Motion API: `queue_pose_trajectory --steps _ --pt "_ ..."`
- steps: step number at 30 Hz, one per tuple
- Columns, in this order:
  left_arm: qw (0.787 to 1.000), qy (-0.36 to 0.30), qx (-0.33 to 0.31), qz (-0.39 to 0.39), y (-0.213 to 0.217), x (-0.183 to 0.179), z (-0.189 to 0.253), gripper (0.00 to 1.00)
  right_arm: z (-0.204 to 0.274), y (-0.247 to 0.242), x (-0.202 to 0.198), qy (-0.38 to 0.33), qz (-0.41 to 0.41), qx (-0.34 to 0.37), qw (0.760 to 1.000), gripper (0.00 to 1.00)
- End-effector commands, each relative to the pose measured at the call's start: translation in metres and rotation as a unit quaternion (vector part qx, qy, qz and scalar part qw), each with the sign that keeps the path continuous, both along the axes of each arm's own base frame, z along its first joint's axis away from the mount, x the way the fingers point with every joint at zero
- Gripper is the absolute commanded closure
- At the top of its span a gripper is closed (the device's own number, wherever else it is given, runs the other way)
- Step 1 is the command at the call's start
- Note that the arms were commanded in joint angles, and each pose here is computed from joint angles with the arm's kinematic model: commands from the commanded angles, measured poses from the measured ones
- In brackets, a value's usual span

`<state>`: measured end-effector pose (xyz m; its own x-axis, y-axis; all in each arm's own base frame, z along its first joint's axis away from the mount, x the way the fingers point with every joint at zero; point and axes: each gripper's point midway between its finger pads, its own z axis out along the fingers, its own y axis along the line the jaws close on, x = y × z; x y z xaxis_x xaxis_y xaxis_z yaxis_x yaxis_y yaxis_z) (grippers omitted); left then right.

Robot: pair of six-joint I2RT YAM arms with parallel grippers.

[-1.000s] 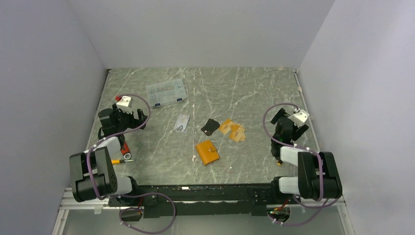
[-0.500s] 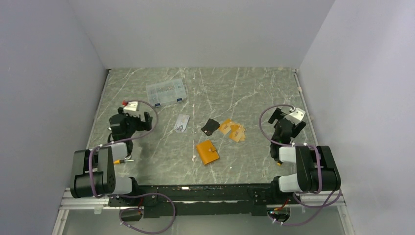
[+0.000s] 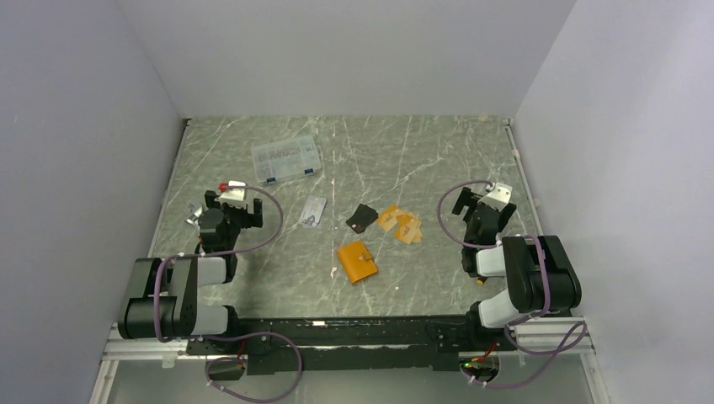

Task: Put the credit cards into the card holder
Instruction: Reset both arms

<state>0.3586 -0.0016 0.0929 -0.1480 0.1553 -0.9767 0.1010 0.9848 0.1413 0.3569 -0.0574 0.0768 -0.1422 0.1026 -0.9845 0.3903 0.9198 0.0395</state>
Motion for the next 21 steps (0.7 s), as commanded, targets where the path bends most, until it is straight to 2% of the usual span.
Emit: queue_pose_trajectory --steps 1,5,8,21 --pt "0.999 -0.051 0.002 0.008 0.0044 0.0063 0.0258 0.01 0.0167 0.0020 0.0080 -0.028 0.006 0.003 1.000 0.00" --pt "0.998 -0.063 0.011 -0.015 -0.0028 0.0011 0.0281 0.01 0.0202 0.0027 0.0066 -0.035 0.008 -0.001 0.999 0.00" --pt "0.998 -0.059 0.003 0.007 0.0044 0.0049 0.0282 0.01 0.0213 0.0047 0.0066 -0.037 0.013 -0.007 0.999 0.00" --pt "0.999 -0.050 0.000 0.004 0.0045 0.0072 0.0261 0.01 0.0195 0.0087 0.0081 -0.031 0.011 -0.013 0.999 0.00"
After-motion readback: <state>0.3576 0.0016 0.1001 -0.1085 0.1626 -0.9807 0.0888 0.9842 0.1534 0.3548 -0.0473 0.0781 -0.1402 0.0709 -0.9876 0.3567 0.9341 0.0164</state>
